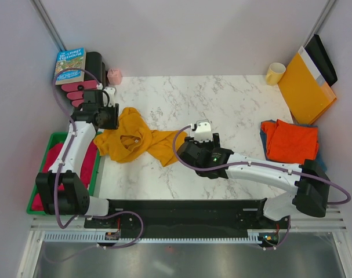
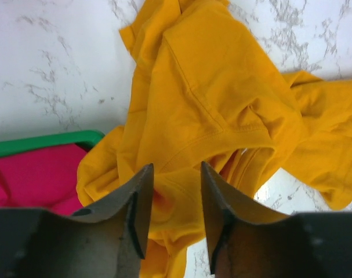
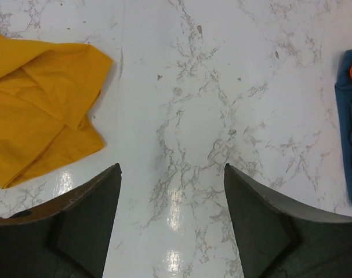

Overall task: Fold and stack the t-shirts
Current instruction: Flatten out the tshirt

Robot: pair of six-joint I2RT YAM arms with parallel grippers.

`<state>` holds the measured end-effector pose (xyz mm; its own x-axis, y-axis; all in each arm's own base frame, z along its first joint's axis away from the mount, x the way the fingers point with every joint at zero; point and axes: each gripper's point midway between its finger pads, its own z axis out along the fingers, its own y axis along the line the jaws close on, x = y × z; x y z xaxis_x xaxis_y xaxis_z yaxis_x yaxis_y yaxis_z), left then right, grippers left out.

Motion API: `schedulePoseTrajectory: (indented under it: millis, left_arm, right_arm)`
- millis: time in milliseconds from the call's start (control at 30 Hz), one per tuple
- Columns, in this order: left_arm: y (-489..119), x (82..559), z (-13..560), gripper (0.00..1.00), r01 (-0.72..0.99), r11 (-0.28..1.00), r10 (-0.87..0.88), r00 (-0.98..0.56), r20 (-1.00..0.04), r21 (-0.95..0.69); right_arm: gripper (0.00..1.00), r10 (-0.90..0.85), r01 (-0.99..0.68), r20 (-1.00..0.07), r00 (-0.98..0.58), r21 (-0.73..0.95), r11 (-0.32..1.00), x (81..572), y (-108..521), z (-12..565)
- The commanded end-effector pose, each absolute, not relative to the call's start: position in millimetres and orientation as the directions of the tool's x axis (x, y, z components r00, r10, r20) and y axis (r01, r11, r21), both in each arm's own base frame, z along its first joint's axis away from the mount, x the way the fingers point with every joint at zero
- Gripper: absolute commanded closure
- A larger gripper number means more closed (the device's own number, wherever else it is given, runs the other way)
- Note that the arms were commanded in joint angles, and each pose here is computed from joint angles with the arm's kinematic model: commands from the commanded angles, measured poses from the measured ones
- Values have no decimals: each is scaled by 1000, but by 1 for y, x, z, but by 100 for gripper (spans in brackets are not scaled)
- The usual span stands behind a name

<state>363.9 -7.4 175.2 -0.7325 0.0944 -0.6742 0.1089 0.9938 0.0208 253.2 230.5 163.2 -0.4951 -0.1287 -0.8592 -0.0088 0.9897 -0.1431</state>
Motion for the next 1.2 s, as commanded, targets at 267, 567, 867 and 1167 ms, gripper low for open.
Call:
schedulePoseTrajectory:
  millis: [267,567,867,1167]
  left_arm:
    - [-7,326,148,98,133,991,119,-790,-601,21]
    - [-22,332,201,98,170,985,93,-673,-733,-30]
    - [-28,318,198,98,208,977,111,-669,-735,-42]
    - [-27,308,190,98,210,977,114,-679,-725,-43]
  right_arm:
    - [21,-85,-6,-875,-476,-93,996,259,240,172]
    - [27,34,19,-783,-621,28,999,298,229,118]
    - [38,-71,-135,-731,-679,29,990,344,300,86]
    - [36,-40,-135,-718,-695,75,988,349,319,74]
